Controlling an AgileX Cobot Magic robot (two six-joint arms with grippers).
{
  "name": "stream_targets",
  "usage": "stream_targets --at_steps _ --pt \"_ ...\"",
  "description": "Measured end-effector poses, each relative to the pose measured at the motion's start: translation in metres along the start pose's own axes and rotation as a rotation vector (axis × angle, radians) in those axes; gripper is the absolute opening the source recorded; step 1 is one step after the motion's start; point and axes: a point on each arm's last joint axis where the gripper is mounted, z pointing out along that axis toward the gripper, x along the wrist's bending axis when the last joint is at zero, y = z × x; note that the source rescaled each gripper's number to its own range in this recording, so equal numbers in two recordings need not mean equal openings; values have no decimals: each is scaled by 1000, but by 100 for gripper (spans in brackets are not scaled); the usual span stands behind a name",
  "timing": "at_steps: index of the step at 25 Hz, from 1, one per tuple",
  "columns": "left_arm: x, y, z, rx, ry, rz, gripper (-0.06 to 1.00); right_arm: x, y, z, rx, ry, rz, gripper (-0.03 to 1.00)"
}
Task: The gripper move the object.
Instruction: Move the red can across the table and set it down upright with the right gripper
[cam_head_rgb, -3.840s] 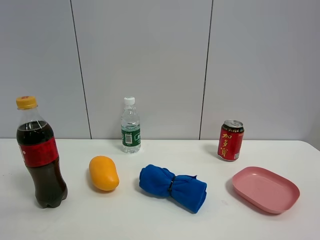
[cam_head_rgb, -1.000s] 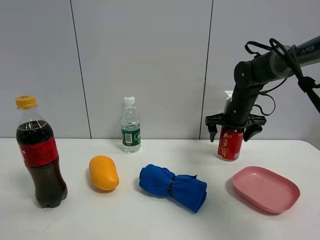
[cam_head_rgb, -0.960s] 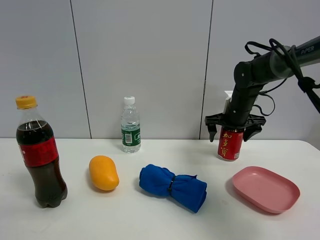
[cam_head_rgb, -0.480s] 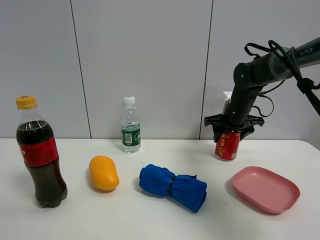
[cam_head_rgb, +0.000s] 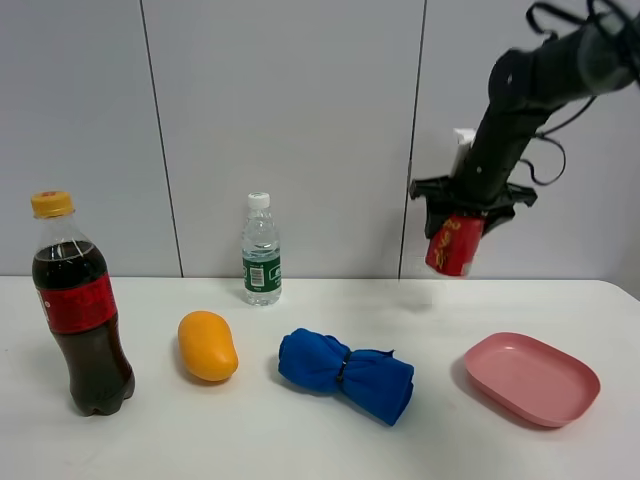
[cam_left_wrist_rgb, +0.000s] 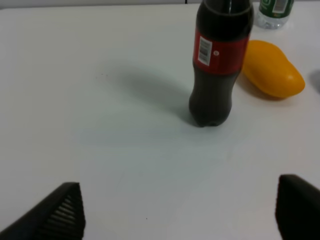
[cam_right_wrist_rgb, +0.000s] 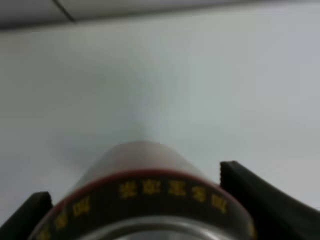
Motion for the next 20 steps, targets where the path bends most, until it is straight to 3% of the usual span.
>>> stream_targets --at_steps 4,7,11,20 --pt "0 0 0 0 0 0 100 35 14 -67 -126 160 -201 0" --pt "0 0 0 0 0 0 100 72 10 -99 -173 302 -442 0" --pt "0 0 0 0 0 0 100 125 -9 -115 -157 466 -723 0" --pt "0 0 0 0 0 0 100 227 -60 -131 -136 636 -1055 0"
